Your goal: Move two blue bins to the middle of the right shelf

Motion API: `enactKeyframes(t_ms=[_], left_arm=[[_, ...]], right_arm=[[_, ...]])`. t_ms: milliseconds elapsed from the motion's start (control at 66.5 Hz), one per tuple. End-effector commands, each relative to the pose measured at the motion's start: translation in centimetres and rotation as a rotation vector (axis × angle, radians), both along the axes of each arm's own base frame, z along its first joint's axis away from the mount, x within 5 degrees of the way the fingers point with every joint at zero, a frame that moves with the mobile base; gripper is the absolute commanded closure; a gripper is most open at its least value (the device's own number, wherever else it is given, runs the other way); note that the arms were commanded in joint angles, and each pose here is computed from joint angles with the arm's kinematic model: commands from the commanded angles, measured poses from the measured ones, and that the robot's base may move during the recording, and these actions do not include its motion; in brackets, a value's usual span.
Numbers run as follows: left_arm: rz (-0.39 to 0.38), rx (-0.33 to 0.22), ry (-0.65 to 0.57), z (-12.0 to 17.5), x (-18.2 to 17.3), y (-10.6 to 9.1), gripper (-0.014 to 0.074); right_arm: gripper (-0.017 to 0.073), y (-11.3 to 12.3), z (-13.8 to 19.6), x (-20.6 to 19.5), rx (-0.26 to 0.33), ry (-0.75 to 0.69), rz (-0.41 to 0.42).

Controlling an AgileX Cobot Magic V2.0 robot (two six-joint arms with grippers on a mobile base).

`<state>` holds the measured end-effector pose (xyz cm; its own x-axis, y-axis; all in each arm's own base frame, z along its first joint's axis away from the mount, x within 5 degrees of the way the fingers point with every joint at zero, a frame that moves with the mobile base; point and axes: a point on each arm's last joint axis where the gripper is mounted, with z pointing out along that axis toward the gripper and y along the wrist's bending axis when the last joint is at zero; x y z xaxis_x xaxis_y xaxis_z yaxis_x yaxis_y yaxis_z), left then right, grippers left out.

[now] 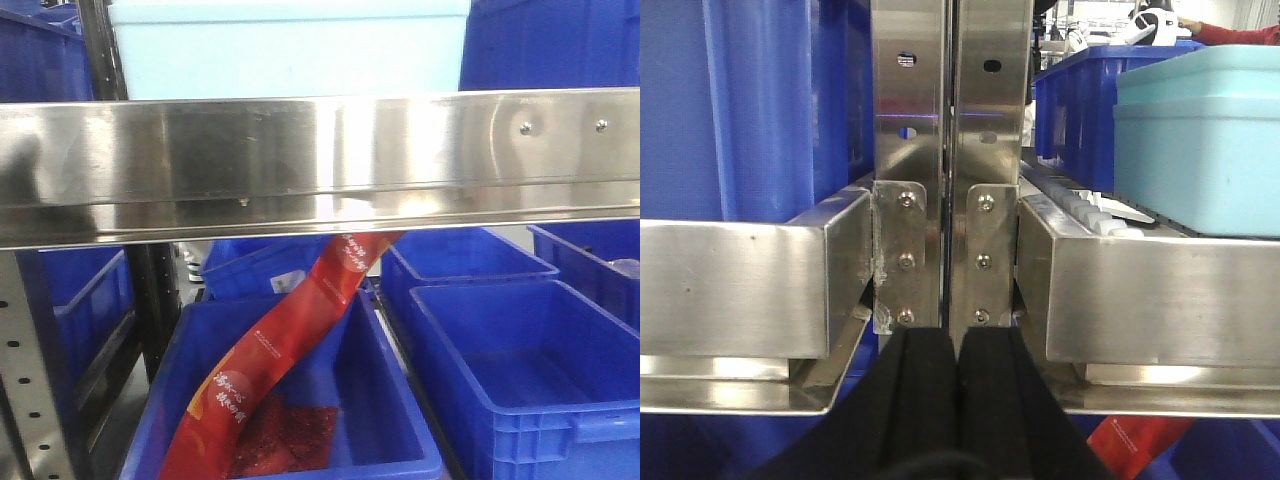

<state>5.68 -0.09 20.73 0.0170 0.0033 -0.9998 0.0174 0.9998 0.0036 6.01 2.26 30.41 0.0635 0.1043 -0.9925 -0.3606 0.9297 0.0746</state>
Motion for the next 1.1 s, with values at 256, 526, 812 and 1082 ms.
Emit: enactKeyframes(t_ms=[256,526,812,1082], left_arm=[[0.001,-0.001,-0.043,0.34,-0.05,0.0,0.0704],[0.001,-0.001,-0.043,0.34,-0.05,0.0,0.0704],[0.001,-0.001,-0.043,0.34,-0.05,0.0,0.0704],[0.001,-0.001,-0.043,0.34,-0.05,0.0,0.0704]], right_arm=[[0.0721,-0.06,0.06,-0.09,-0.004,-0.015,-0.004],[0.0721,-0.06,0.06,-0.09,-0.004,-0.015,-0.004],[0.0721,-0.06,0.06,-0.09,-0.004,-0.015,-0.004],[0.0721,-0.06,0.06,-0.09,-0.004,-0.015,-0.004]])
